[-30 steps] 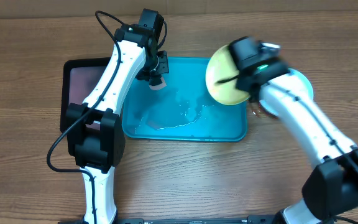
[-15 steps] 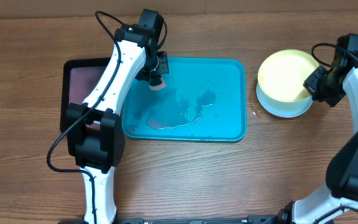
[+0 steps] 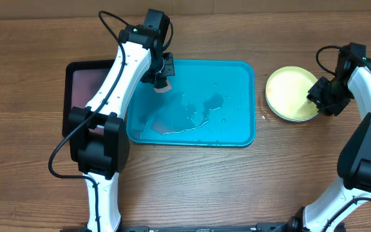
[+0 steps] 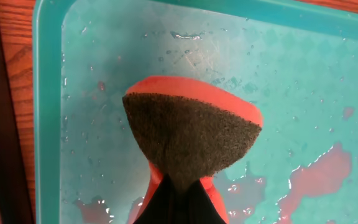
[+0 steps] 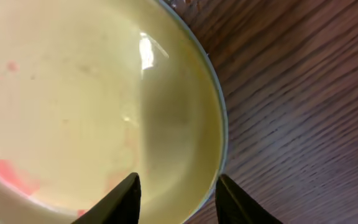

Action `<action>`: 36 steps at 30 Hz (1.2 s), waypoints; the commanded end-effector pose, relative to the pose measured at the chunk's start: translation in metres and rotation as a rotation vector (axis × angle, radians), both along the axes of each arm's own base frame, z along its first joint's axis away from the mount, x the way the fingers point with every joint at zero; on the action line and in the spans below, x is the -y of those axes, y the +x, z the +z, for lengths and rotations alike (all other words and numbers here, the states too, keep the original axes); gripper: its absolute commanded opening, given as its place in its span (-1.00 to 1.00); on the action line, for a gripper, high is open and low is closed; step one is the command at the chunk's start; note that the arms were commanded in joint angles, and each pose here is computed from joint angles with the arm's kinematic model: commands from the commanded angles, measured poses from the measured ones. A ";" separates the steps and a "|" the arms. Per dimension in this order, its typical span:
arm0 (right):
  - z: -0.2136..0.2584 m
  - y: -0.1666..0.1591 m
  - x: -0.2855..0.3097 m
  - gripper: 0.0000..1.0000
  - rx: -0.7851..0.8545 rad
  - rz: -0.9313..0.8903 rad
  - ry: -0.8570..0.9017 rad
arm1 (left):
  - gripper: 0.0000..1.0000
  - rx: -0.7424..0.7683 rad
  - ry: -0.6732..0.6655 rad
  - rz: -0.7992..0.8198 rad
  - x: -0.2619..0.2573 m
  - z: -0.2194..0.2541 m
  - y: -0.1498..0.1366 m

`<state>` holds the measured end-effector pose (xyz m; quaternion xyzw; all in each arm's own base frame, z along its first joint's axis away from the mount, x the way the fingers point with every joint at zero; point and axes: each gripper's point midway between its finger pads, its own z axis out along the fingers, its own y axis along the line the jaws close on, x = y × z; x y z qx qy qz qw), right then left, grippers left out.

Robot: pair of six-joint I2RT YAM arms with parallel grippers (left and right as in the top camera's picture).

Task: Clean dirty plates on tray and stack at the side
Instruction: 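Place the yellow plate onto the plate stack right of the tray, then move the left gripper to the dark dish and drop the sponge in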

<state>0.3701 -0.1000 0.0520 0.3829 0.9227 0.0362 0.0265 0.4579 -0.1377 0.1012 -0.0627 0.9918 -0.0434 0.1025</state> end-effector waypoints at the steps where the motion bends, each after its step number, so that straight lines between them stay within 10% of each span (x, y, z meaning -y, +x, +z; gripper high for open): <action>1: 0.023 0.014 0.003 -0.14 0.058 0.011 -0.010 | -0.92 0.009 0.016 0.010 -0.001 0.010 0.001; 14: 0.082 0.037 -0.082 0.17 0.197 0.281 0.038 | -0.91 -0.060 0.231 0.406 -0.066 0.063 -0.037; 26: 0.086 0.046 -0.167 0.32 0.255 0.493 0.044 | -0.92 -0.078 0.248 0.828 -0.155 0.026 -0.032; 36: 0.087 0.046 -0.180 0.33 0.266 0.535 0.045 | -0.67 -0.065 0.247 0.842 -0.182 -0.028 -0.026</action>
